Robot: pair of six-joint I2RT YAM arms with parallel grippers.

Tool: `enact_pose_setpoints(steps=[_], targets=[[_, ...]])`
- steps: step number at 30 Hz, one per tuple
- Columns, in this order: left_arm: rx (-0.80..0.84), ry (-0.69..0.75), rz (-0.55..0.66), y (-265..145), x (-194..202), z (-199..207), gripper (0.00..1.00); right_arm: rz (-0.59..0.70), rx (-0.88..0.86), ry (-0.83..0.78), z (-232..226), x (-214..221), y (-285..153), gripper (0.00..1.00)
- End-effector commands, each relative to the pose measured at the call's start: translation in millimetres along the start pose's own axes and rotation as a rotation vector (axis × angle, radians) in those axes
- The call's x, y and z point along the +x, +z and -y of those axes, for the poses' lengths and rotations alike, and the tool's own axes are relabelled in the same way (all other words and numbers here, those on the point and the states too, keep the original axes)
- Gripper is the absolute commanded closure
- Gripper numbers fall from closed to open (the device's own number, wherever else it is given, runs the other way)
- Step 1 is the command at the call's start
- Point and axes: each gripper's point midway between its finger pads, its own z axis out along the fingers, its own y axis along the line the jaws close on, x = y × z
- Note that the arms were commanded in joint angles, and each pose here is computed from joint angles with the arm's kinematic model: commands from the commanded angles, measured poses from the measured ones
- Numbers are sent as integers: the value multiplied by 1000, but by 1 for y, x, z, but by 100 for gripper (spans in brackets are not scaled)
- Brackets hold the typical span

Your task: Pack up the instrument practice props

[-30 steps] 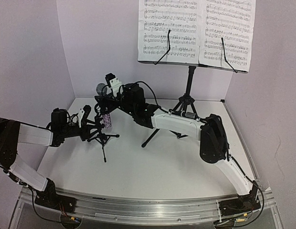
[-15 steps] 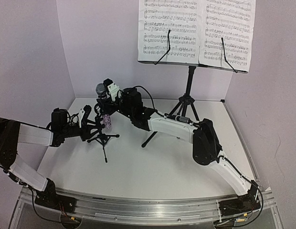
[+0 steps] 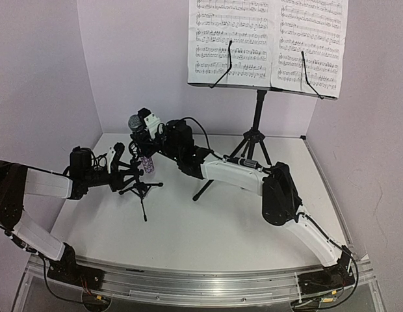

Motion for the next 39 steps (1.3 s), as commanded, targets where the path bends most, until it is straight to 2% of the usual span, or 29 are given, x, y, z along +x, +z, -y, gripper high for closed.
enact_pose_setpoints(steps=[1,8,15,18,22,28,30,36,38,39], targets=[[17,80,61,3,-27,0,53,246,-7,-65,-1,-119,-22,100],[40,74,76,11,-33,6,48,295,22,4,0,-138,-27,100],[65,74,75,24,-26,14,47,281,92,82,5,-127,-26,100],[75,96,89,28,-30,15,47,265,130,113,12,-117,-26,100],[76,56,110,37,-39,10,46,263,165,134,18,-109,-27,100],[124,53,120,47,-38,16,51,262,155,163,16,-106,-26,100],[141,57,123,50,-37,20,58,259,151,167,15,-104,-26,100],[174,86,128,56,-37,23,94,266,118,211,11,-103,-26,100],[174,90,131,57,-38,22,100,267,115,212,10,-104,-26,100],[174,91,131,57,-38,22,100,271,110,212,9,-106,-27,100]])
